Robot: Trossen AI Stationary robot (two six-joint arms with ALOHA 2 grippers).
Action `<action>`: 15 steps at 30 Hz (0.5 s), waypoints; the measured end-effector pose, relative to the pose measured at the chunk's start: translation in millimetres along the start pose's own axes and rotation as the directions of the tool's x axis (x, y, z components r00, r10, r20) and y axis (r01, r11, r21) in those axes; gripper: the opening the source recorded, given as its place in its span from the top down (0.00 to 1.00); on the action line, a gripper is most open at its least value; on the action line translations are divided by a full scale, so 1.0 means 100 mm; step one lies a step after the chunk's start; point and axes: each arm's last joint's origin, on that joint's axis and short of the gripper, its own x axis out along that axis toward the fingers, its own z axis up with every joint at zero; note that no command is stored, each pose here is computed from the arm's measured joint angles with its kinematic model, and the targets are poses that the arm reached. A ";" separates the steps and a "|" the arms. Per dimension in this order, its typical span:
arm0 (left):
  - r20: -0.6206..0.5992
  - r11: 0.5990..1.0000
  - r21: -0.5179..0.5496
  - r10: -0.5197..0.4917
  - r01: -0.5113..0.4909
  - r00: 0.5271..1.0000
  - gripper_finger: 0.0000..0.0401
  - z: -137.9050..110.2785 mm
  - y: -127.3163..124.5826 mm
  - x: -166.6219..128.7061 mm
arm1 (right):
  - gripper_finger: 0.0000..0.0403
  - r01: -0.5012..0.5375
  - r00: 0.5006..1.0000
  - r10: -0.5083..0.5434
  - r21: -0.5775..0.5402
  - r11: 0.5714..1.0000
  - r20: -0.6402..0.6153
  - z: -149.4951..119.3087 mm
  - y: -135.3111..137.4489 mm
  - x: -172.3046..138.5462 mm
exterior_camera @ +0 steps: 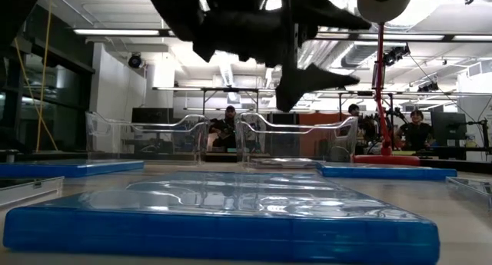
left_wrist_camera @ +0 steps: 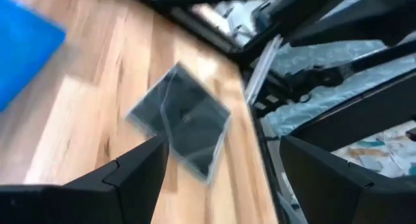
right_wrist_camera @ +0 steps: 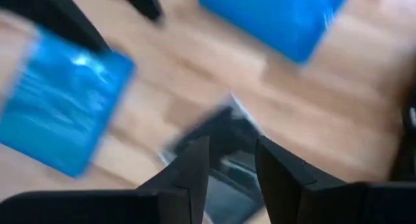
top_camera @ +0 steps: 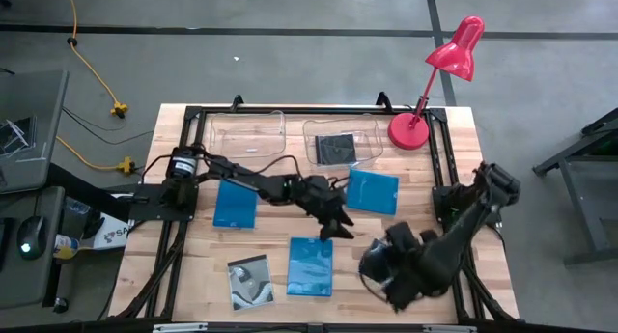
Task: Pick & place jewel cases by type
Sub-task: Put the top right blue CD case into the left transparent bin
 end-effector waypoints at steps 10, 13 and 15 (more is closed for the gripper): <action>0.028 0.999 0.042 -0.018 0.017 0.999 0.27 0.26 0.18 -0.23 | 0.73 -0.228 0.941 0.210 0.038 0.973 0.266 1.07 -0.57 -0.42; 0.019 0.999 0.037 -0.033 0.032 0.999 0.27 0.31 0.25 -0.28 | 0.73 -0.258 0.930 0.218 0.103 0.960 0.296 1.23 -0.85 -0.32; 0.020 0.998 0.041 -0.039 0.038 0.999 0.27 0.34 0.29 -0.31 | 0.73 -0.282 0.929 0.228 0.158 0.946 0.292 1.27 -1.00 -0.16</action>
